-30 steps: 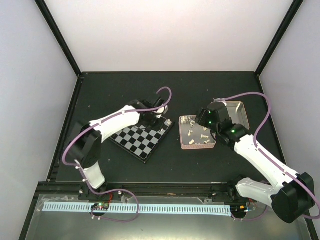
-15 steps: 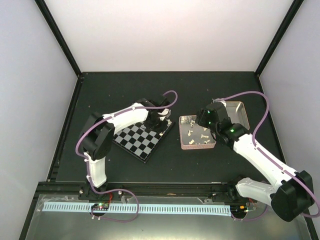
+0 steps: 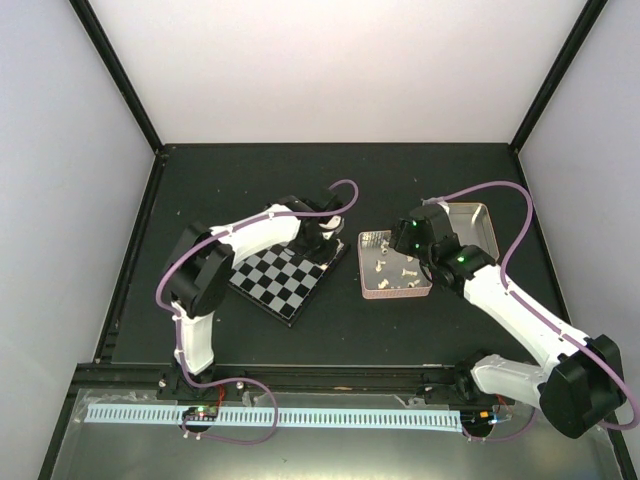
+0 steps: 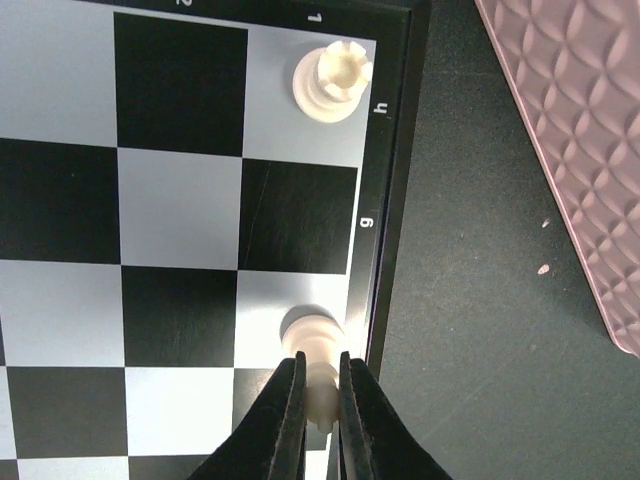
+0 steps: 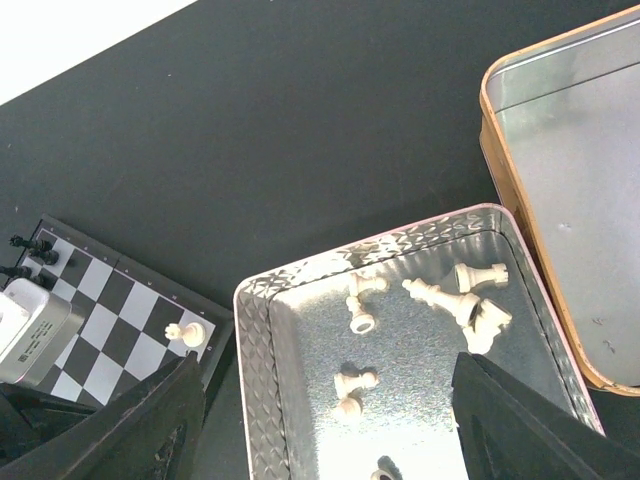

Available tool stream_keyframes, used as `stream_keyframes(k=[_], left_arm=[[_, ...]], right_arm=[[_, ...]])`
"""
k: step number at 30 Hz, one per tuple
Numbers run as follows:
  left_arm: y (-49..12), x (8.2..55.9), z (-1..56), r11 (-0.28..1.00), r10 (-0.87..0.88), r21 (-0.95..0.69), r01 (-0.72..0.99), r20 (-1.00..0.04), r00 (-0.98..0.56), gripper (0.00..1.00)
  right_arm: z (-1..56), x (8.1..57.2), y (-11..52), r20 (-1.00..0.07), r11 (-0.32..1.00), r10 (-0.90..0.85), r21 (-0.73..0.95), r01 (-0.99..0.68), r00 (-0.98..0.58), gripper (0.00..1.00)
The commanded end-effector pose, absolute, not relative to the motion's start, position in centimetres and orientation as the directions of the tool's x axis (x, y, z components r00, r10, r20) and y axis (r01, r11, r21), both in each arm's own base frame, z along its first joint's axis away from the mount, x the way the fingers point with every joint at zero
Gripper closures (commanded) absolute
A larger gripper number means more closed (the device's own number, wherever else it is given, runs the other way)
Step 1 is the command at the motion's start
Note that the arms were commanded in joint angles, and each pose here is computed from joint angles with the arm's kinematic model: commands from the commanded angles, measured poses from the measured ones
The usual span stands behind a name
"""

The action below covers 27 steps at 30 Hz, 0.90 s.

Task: Set up the chess pieces on the board
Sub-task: Place the chess piece on the chessboard.

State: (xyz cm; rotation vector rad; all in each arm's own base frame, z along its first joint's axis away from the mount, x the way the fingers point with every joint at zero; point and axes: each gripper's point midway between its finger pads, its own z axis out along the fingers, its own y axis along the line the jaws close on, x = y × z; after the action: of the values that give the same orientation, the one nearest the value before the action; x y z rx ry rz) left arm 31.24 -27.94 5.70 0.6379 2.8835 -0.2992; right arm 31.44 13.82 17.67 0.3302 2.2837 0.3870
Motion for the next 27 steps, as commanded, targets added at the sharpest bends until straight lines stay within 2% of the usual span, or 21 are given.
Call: stream_keyframes(k=[1, 8, 12, 14, 19, 22, 27], left_arm=[[-27.3, 31.6, 4.5, 0.900, 0.402, -0.102, 0.424, -0.181, -0.898, 0.93], [-27.1, 32.3, 4.7, 0.907, 0.397, -0.069, 0.416, -0.198, -0.896, 0.93], [-27.2, 32.4, 4.8, 0.904, 0.401, -0.069, 0.422, -0.203, -0.893, 0.89], [-27.4, 32.4, 4.9, 0.901, 0.405, -0.079, 0.427, -0.203, -0.891, 0.84], [-28.1, 32.5, 6.4, 0.892, 0.398, -0.120, 0.435, -0.245, -0.884, 0.64], [-28.2, 33.0, 8.7, 0.896, 0.355, -0.150, 0.418, -0.323, -0.877, 0.54], [-27.7, 34.0, 13.7, 0.895, 0.251, -0.213, 0.392, -0.486, -0.837, 0.48]], right_arm=[[18.6, 32.0, 14.2, -0.675, 0.914, 0.359, 0.395, 0.096, -0.644, 0.31], [18.5, 31.9, 14.5, -0.664, 0.910, 0.359, 0.407, 0.086, -0.656, 0.31], [18.3, 31.8, 14.7, -0.659, 0.907, 0.360, 0.412, 0.084, -0.661, 0.31], [18.4, 31.8, 14.7, -0.656, 0.906, 0.362, 0.416, 0.083, -0.662, 0.31], [18.2, 31.6, 14.7, -0.655, 0.910, 0.353, 0.408, 0.080, -0.668, 0.32], [17.3, 31.5, 14.8, -0.652, 0.920, 0.323, 0.385, 0.067, -0.686, 0.34], [13.9, 31.1, 16.0, -0.581, 0.954, 0.186, 0.301, 0.003, -0.792, 0.43]])
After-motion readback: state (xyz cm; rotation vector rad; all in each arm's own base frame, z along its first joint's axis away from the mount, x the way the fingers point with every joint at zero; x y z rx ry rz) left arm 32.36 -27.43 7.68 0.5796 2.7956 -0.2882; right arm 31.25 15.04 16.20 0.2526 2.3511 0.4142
